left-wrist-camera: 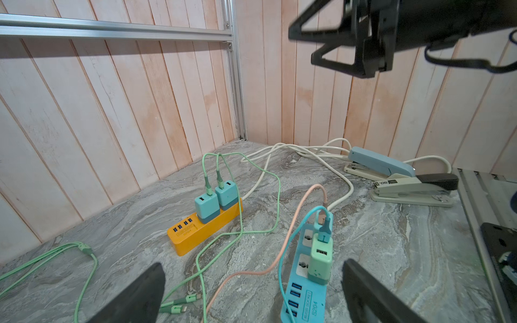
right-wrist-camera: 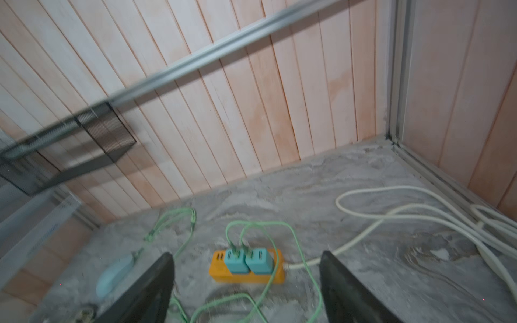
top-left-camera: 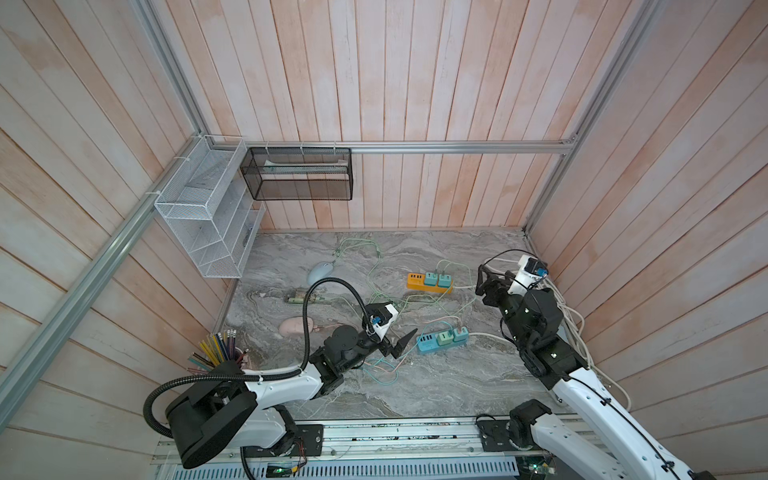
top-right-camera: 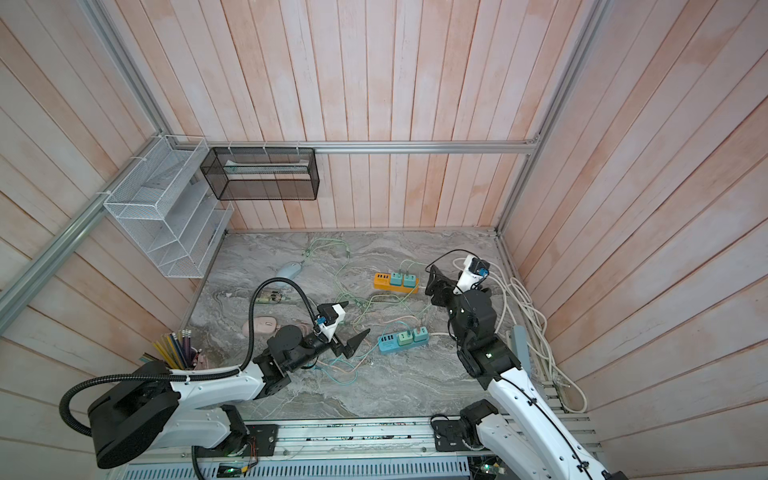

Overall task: Unplug the wireless mouse
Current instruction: Remove the plug from the socket.

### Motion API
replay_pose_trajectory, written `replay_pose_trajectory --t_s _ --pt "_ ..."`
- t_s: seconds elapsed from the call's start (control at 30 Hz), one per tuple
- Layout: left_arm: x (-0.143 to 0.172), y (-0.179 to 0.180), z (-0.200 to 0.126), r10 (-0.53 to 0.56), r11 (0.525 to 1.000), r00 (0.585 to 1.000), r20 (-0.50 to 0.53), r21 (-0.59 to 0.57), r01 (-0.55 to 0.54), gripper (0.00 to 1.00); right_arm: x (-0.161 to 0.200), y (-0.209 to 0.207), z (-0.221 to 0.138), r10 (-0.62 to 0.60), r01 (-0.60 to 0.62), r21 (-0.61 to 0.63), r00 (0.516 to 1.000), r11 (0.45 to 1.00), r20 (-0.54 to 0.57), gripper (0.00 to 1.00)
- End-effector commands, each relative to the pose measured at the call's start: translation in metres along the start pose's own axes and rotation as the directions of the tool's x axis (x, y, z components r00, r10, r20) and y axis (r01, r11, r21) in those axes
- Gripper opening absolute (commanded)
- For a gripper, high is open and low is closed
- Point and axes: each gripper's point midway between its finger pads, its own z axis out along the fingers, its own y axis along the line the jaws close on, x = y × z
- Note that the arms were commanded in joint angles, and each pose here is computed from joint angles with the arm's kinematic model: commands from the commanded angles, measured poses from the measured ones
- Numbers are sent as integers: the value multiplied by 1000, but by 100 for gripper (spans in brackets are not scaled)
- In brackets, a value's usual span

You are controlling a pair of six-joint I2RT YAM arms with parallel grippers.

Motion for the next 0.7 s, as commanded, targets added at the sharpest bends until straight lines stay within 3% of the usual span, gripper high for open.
replay_pose_trajectory --t_s 0.0,0.07,0.17,0.27,0.57,0.67 --pt "2 -14 0 -9 997 1000 -1 80 9 100 73 0 -20 118 -144 -49 929 988 -352 68" --pt "2 -23 6 -11 991 1000 -11 135 13 97 101 5 -31 127 -188 -94 884 978 -450 66" --pt "14 -34 20 -12 978 997 -82 206 28 73 137 3 -44 121 -212 -102 822 972 -557 57" --pt "27 -46 31 -17 960 987 -160 273 61 55 166 2 -55 98 -187 -87 791 978 -604 56" --pt "54 -68 32 80 913 981 -179 408 0 53 208 2 -61 -11 -6 -25 782 1000 -624 61" --pt "70 -68 31 141 907 972 -187 417 -51 61 207 7 -54 -55 35 -44 793 998 -607 64"
